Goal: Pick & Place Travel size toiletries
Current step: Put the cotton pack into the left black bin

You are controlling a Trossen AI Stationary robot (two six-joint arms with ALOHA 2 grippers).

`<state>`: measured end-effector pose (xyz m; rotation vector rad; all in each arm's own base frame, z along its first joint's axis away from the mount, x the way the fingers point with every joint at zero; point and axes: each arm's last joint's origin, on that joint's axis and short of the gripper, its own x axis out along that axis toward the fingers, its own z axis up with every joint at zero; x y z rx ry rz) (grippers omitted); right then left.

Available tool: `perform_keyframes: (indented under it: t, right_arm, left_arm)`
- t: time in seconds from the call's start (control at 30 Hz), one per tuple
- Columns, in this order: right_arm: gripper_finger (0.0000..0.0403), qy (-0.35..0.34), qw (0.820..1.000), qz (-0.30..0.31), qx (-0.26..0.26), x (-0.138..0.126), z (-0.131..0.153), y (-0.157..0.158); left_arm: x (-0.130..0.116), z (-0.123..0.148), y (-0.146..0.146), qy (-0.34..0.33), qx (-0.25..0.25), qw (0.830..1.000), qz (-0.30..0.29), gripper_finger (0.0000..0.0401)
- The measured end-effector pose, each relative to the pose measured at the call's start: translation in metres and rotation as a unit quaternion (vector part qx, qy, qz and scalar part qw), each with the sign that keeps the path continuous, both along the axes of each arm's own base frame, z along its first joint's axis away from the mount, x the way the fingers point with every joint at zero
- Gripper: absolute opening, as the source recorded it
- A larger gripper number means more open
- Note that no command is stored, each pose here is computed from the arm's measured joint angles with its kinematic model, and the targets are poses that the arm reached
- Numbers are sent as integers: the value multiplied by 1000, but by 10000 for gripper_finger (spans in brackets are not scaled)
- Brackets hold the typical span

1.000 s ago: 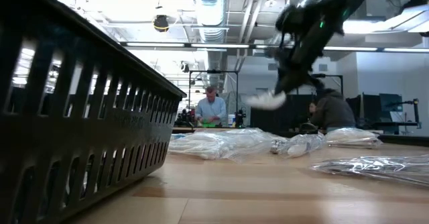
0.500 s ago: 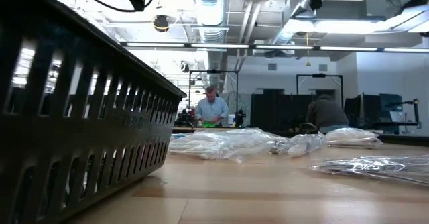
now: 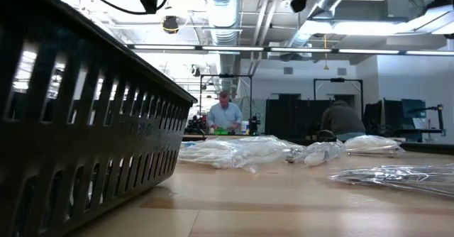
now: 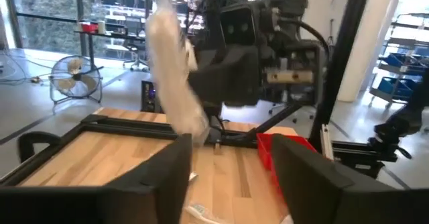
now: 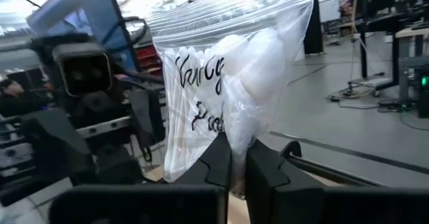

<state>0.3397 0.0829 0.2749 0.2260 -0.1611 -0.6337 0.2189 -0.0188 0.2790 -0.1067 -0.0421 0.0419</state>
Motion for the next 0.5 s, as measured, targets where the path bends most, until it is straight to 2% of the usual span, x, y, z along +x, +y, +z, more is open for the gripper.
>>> perform_keyframes:
  t: [0.2,0.37,0.5]
  right_arm:
    - [15,20,999,3,-33,33,1,14]
    - [15,33,997,13,-70,51,9,34]
    - [13,53,994,-3,-93,55,14,45]
  left_arm:
    - [0,0,2,1,-1,999,38,250]
    - [0,0,3,1,-2,999,46,251]
    - [0,0,2,1,-4,999,44,240]
